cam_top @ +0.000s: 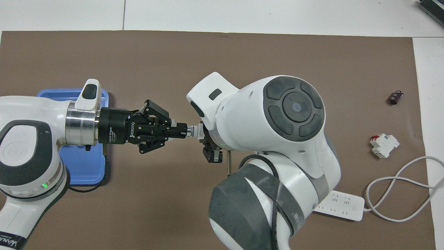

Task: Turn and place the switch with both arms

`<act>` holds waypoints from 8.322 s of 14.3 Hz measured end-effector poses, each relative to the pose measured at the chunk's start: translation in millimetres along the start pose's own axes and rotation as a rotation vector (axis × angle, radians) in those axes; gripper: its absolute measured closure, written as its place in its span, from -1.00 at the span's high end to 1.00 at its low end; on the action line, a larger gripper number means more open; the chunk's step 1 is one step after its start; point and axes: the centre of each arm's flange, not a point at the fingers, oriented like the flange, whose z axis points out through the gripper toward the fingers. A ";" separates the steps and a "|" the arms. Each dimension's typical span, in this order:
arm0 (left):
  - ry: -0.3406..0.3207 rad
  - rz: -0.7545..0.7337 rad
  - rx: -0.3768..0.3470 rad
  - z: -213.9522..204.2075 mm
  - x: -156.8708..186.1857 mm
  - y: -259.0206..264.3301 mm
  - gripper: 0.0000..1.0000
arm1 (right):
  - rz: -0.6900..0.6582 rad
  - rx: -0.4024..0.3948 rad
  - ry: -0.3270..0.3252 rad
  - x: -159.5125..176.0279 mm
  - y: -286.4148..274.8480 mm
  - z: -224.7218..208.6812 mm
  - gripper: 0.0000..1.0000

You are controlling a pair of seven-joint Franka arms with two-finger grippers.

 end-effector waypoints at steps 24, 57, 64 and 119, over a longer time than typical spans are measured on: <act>0.078 -0.229 -0.022 12.2 -5.4 -1.2 -0.80 | 0.006 0.003 -0.009 -10.4 8.1 4.4 -0.18; 0.321 -0.722 -0.105 7.7 -1.2 22.1 -0.80 | 0.001 -0.003 -0.018 -20.8 9.4 -23.1 1.00; 0.585 -0.451 0.128 -93.7 3.7 43.0 -0.80 | 0.239 0.001 -0.078 -90.3 34.0 -67.4 1.00; 0.394 0.732 1.168 -218.5 37.1 78.0 0.15 | 1.594 -0.246 -0.264 -321.9 65.0 -168.2 1.00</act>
